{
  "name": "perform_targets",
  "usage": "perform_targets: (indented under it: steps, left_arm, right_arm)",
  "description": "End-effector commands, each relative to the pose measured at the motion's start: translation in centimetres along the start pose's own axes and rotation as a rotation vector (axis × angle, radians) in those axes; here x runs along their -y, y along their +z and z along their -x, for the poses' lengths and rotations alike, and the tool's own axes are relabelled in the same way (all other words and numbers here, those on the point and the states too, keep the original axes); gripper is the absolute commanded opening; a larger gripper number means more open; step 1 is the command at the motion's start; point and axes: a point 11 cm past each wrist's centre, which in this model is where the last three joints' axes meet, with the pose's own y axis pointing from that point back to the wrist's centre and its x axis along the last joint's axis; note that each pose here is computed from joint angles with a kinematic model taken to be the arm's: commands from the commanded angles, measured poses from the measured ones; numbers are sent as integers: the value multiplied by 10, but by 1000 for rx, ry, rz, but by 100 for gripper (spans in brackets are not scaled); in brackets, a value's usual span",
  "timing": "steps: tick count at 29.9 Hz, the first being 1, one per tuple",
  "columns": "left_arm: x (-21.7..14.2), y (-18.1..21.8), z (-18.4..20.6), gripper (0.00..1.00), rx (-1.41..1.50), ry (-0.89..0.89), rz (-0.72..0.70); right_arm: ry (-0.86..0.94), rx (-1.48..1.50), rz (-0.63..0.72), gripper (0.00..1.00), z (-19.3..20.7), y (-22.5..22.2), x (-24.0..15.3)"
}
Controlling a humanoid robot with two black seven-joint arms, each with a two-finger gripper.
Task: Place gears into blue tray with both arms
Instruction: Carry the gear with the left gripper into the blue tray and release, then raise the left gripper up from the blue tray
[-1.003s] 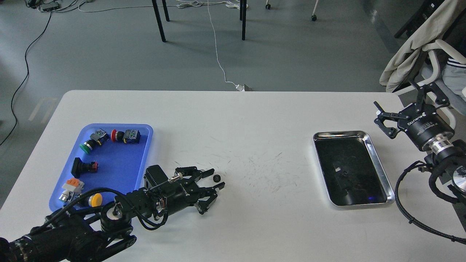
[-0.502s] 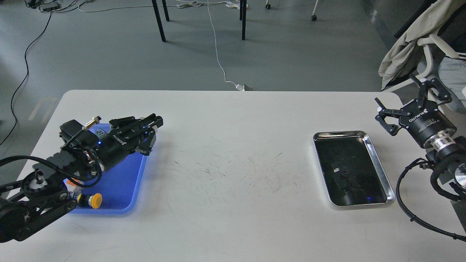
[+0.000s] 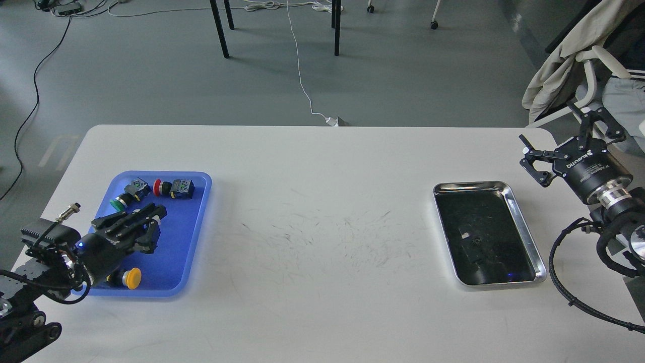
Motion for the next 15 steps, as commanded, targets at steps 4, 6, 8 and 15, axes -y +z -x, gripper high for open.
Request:
perform_targets:
  steps: [4, 6, 8, 15]
  left_arm:
    - [5, 3, 4, 64, -14, 7, -4]
    - [5, 2, 2, 80, -15, 21, -10]
    - [8, 3, 0, 90, -27, 37, -10]
    - [28, -10, -62, 96, -121, 212, -58]
  right_arm:
    - [-2, 0, 0, 97, 1, 0, 1]
    - [-2, 0, 0, 97, 1, 0, 1]
    - [-2, 0, 0, 97, 1, 0, 1]
    - [-39, -7, -1, 97, 14, -4, 6]
